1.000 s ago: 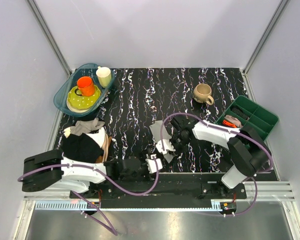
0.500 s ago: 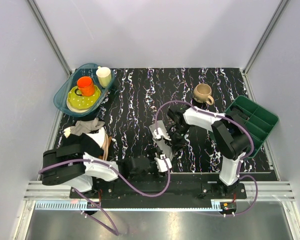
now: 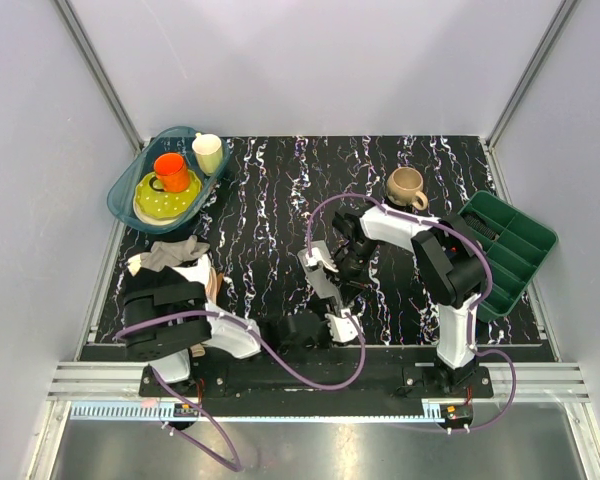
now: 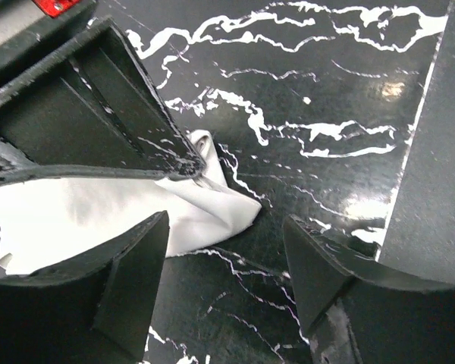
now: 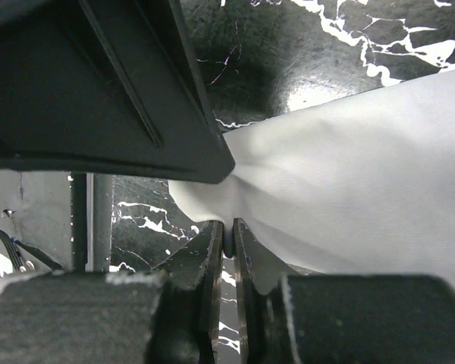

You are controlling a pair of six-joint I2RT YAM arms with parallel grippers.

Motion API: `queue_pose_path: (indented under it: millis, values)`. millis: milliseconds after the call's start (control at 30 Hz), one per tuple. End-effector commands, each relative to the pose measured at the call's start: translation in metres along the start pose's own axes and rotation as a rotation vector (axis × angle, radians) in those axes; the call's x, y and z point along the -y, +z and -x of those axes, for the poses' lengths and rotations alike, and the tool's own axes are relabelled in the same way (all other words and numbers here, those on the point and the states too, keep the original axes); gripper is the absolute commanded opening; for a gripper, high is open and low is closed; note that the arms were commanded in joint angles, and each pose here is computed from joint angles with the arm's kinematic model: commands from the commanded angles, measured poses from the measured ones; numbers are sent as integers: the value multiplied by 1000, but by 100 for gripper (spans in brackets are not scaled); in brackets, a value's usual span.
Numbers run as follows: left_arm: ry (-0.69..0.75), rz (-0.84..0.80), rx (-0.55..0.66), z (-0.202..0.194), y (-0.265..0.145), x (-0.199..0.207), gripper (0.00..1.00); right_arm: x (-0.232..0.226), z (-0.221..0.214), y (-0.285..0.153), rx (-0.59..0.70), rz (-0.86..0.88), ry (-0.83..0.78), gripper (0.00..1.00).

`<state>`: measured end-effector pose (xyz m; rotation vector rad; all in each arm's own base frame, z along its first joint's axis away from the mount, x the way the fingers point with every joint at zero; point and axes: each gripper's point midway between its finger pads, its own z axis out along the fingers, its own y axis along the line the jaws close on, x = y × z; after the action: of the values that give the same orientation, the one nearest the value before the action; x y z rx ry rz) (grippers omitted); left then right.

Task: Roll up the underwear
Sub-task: Roll the underwear to the center of the board.

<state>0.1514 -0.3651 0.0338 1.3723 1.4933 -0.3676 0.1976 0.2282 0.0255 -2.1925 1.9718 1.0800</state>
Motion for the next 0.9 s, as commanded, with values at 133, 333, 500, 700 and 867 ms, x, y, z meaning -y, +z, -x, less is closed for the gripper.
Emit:
queue_pose_path:
  millis: [133, 333, 500, 700, 867]
  values:
    - [-24, 94, 22, 13, 17, -20, 53, -2, 9, -4, 34, 21, 33, 17]
    - [-58, 52, -4, 4, 17, -14, 9, -3, 12, -6, 52, 21, 48, 20]
    - [-186, -48, 3, 1, 12, -10, 0, 0, 18, -18, 94, -7, 68, 33]
    - [-444, -188, 17, -1, 7, -23, 0, 6, 23, -57, 189, -114, 59, 44]
    - [-713, -291, -14, -5, 6, -40, 0, 5, 16, -88, 228, -221, 33, 46]
